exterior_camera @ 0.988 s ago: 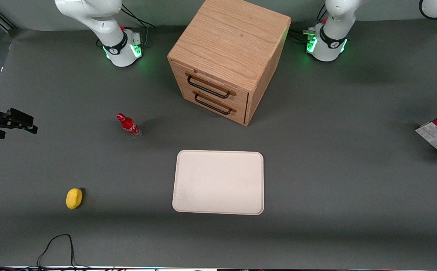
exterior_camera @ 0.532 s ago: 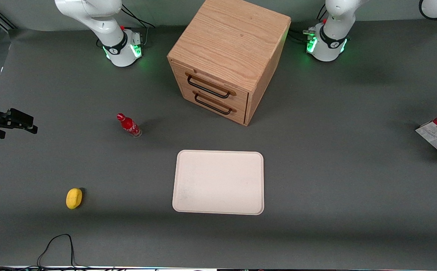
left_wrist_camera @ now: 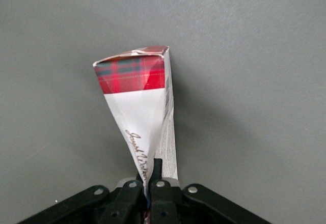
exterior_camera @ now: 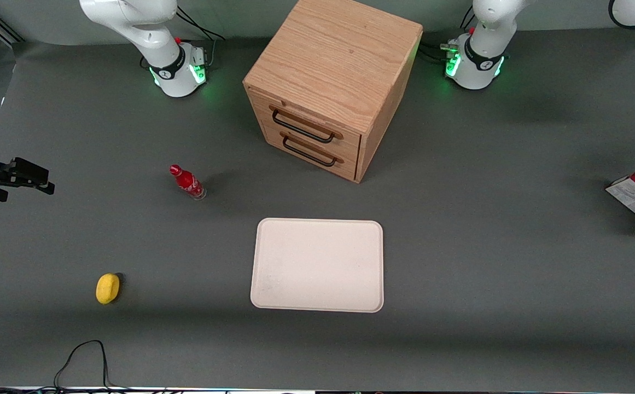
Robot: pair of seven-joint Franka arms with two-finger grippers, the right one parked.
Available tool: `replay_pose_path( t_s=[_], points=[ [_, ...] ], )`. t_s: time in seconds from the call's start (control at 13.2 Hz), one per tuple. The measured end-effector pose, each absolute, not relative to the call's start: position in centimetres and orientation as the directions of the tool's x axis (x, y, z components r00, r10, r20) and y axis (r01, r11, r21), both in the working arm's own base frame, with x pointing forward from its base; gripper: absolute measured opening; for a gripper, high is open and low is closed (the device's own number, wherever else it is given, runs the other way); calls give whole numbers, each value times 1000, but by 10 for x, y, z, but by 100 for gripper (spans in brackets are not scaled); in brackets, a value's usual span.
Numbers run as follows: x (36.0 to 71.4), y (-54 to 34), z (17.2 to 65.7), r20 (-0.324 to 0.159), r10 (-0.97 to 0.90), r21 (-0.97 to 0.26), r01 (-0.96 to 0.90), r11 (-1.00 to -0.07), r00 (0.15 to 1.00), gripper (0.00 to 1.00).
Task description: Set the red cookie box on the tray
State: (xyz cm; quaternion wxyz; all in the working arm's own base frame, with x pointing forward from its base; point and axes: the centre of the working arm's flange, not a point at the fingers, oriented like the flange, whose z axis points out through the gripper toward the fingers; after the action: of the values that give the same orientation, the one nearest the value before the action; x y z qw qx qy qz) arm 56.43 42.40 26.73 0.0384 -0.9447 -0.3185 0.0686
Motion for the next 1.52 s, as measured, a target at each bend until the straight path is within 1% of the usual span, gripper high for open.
replay_pose_path(
  t_s=[0.15, 0.46, 0.61, 0.76, 0.99, 1.06, 1.14, 1.29, 1.37, 1.52],
  points=[
    [571, 417, 307, -117, 602, -115, 592, -798, 790, 3],
    [585, 374, 423, -157, 568, -116, 556, -823, 808, 3],
    [583, 342, 475, -171, 541, -111, 530, -841, 823, 3],
    [586, 298, 509, -195, 491, -101, 480, -871, 849, 3],
    [613, 176, 541, -255, 335, -96, 320, -942, 907, 3],
    [623, 124, 550, -256, 292, -103, 274, -956, 922, 3],
    [630, 68, 560, -246, 264, -114, 243, -963, 933, 3],
    [633, -41, 570, -210, 234, -134, 209, -969, 949, 3],
    [632, -89, 569, -193, 213, -122, 192, -974, 958, 3],
    [637, -160, 551, -165, 184, -52, 178, -983, 969, 3]
  ],
)
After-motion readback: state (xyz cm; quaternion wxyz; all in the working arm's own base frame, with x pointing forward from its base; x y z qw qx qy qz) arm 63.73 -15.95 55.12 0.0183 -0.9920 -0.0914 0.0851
